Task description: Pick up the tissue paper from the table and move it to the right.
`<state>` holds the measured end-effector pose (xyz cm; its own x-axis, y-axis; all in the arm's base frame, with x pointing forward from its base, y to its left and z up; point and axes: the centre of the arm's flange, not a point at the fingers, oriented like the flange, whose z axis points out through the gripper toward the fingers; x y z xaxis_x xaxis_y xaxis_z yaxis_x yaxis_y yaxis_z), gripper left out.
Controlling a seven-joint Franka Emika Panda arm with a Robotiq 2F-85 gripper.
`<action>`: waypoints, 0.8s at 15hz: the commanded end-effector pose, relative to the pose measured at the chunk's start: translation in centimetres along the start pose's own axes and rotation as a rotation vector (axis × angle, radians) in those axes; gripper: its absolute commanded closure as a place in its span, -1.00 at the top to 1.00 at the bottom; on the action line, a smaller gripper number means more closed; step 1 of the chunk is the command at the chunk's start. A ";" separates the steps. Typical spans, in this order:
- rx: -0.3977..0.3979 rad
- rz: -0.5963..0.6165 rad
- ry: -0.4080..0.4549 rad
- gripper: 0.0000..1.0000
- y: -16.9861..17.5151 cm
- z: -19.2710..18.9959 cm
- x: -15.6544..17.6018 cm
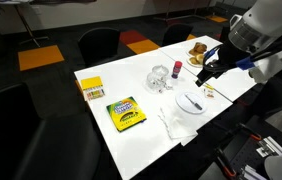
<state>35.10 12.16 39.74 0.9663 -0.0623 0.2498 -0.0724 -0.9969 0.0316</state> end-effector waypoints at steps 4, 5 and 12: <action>0.129 0.000 -0.057 1.00 8.3 6.7 0.3; 0.143 -0.013 -0.080 1.00 9.3 7.9 0.8; 0.136 -0.024 -0.147 1.00 10.1 8.9 1.5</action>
<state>38.05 1.57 31.86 0.9937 -0.0344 0.1071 -0.0239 -0.9949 -0.0977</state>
